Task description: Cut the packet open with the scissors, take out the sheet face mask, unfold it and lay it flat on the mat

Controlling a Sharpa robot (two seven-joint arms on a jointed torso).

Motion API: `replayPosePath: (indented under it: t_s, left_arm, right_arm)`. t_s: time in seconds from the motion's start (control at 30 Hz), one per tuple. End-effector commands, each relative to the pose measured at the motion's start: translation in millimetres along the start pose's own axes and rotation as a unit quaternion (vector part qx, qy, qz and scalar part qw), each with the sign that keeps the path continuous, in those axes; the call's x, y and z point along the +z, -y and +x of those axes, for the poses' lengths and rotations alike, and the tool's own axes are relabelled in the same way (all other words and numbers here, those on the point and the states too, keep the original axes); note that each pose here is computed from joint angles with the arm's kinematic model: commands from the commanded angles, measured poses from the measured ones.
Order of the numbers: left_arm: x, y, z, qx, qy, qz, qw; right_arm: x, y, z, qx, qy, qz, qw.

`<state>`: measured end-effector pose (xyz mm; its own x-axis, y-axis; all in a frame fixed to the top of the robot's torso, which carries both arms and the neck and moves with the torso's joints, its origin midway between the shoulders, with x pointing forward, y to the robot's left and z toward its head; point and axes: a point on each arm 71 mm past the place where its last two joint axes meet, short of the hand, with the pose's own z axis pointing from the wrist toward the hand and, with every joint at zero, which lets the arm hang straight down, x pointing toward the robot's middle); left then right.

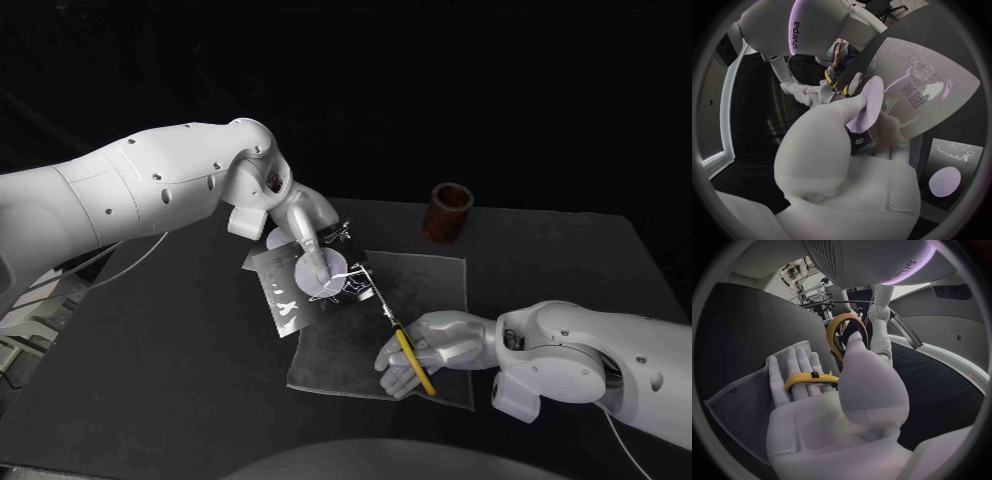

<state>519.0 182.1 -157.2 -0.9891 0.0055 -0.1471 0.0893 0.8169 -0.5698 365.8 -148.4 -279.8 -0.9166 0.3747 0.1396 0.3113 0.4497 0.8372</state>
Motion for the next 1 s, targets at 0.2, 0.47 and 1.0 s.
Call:
replayPosePath:
  t_s: [0.2,0.47,1.0]
  left_arm:
    - [3.1,7.8,4.0,0.012,-0.018,0.011,1.0]
    - [5.4,11.6,6.0,0.017,-0.024,0.012,0.999]
    - [8.5,17.2,10.1,0.026,-0.033,0.013,0.999]
  right_arm:
    - [2.3,-9,1.2,-0.014,-0.008,-0.013,1.0]
    - [3.6,-15,-0.3,-0.02,-0.008,-0.017,1.0]
    - [4.5,-22,-3.8,-0.026,-0.005,-0.024,0.999]
